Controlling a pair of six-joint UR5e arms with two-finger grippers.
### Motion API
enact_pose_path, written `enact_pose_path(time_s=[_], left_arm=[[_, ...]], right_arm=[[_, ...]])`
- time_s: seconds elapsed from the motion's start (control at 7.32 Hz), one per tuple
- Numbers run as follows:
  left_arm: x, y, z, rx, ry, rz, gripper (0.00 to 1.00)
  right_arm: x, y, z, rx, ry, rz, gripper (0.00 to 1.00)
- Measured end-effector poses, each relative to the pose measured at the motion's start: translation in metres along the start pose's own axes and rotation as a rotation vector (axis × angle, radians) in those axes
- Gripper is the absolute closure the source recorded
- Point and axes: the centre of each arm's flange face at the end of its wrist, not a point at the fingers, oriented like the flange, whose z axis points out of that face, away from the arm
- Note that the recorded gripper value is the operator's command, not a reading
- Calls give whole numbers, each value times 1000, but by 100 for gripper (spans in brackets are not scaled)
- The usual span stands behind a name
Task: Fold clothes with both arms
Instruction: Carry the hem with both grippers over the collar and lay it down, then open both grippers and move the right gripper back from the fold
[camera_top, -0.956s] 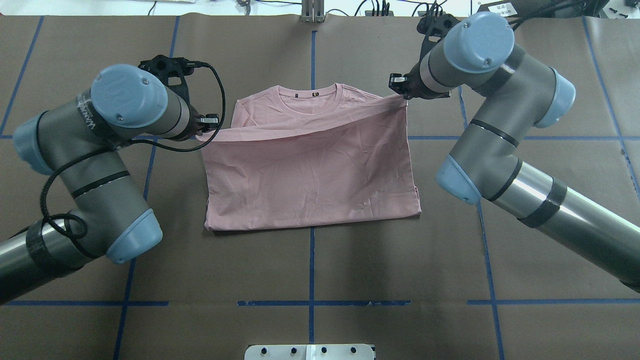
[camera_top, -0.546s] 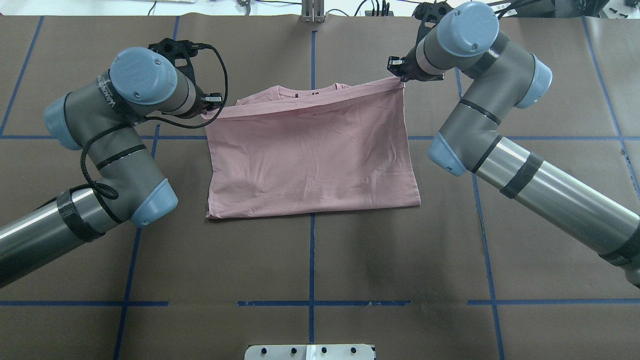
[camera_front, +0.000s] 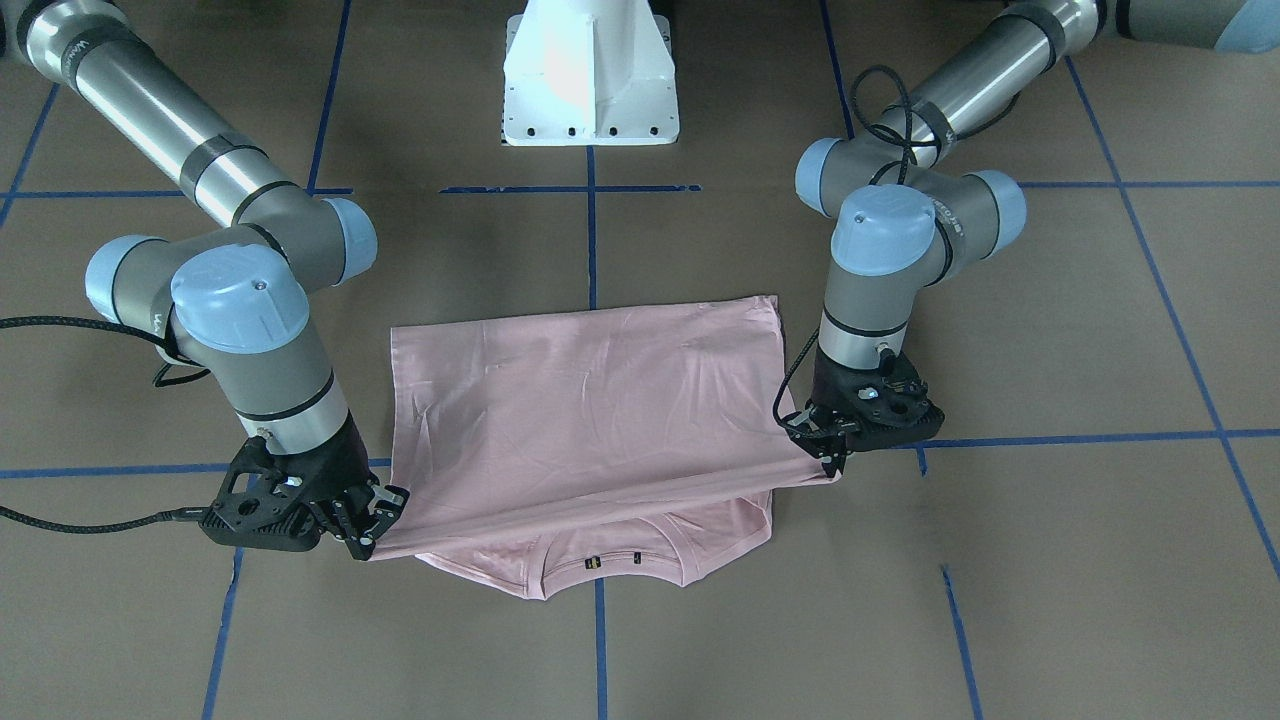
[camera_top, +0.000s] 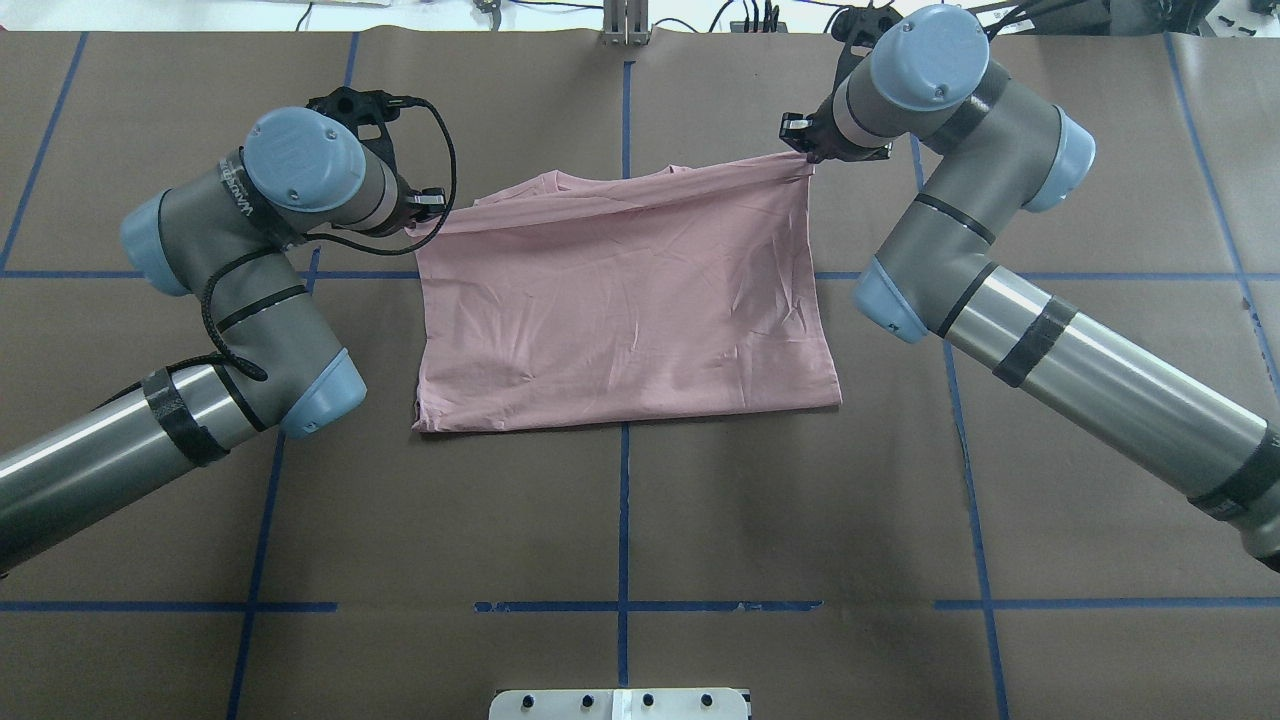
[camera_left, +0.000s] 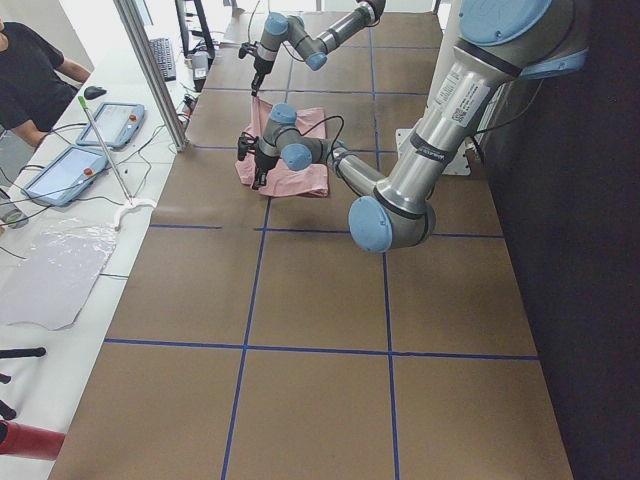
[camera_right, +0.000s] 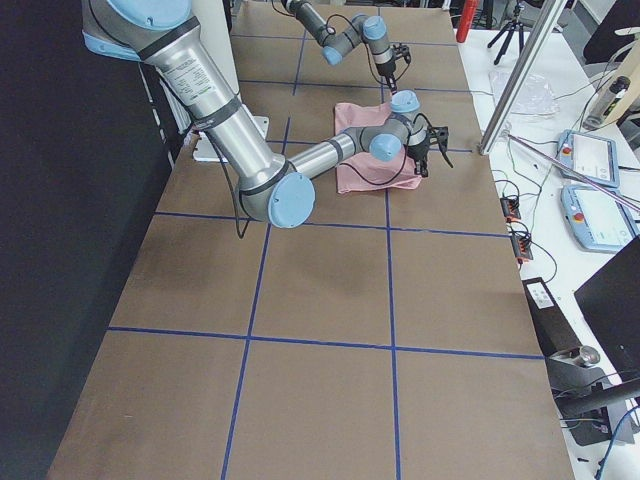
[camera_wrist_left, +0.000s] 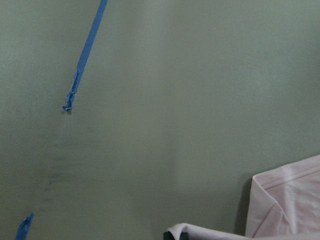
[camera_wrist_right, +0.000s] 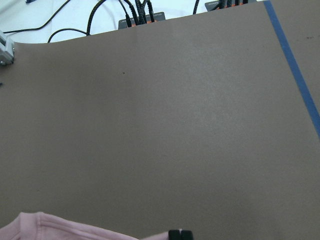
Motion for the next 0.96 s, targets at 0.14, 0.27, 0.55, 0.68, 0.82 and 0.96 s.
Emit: enact_pose_path(time_s=[0.14,0.27,0.55,0.68,0.82,0.96], left_arm=[[4,-1,-2,2,5,-1,100],[9,-3,-5,4,10,-2,100],[14,-4,-8,7,18,-3,56],[15,-5,-8,7,19,-2,1],[15,-5,-8,7,20,-1,0],[15,-5,-9,8,20,0,0]], right_arm=[[-2,0,-1,-1,-3,0,100],[-4,1,-3,-2,-9,-1,100],[-8,7,-6,-4,-26,-6,1],[-7,12,-3,-5,-39,-13,0],[-4,20,2,-10,-50,-22,0],[0,25,5,-20,-57,-31,0]])
